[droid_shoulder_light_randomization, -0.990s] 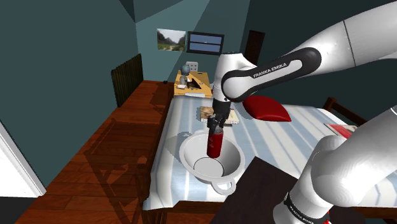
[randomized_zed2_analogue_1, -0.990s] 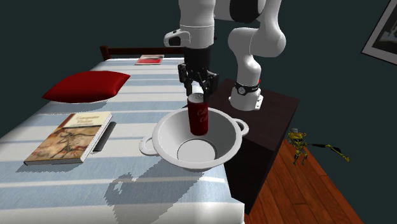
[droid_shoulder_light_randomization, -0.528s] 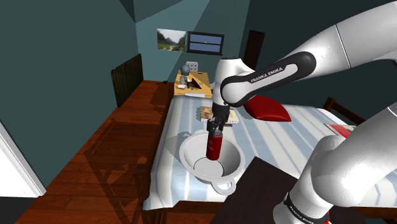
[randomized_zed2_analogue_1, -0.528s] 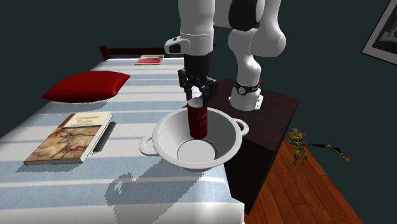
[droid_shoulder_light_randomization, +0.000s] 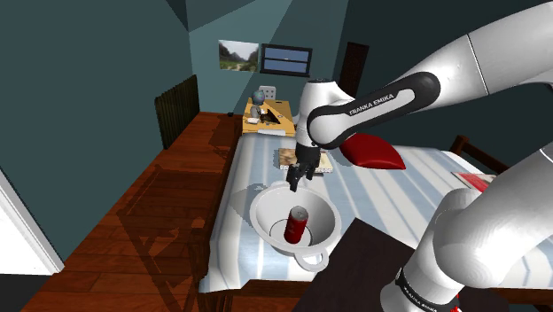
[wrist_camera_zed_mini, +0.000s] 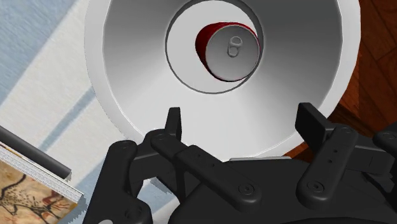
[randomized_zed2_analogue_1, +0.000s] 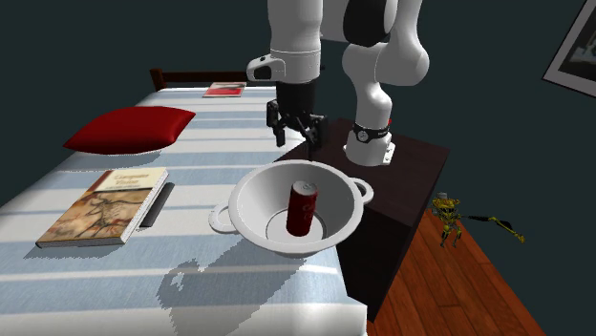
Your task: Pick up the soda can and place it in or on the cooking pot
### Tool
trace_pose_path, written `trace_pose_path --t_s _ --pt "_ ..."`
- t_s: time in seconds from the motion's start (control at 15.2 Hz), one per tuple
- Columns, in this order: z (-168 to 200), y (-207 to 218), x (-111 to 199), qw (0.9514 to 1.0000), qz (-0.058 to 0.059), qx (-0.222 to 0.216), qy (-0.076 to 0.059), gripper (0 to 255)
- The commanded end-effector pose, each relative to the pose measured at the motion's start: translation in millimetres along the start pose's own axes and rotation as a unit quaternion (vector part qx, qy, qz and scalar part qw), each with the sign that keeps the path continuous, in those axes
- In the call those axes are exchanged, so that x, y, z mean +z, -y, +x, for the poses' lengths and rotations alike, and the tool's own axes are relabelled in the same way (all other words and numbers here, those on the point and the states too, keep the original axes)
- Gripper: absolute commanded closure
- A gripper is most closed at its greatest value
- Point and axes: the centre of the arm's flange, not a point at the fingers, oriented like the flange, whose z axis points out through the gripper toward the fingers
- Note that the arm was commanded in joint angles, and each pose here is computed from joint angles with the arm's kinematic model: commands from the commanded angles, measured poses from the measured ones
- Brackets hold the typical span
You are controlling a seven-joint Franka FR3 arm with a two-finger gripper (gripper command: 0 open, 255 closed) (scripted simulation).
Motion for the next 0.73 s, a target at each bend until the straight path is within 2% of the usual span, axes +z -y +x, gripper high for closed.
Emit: trace_pose_path --t_s 0.0,0.26,0.66 --pt "0 0 0 1.0 0.0 0.0 0.0 0" --pt "0 0 -50 1.0 0.0 0.0 0.0 0" --pt "0 0 -50 1.0 0.0 0.0 0.0 0"
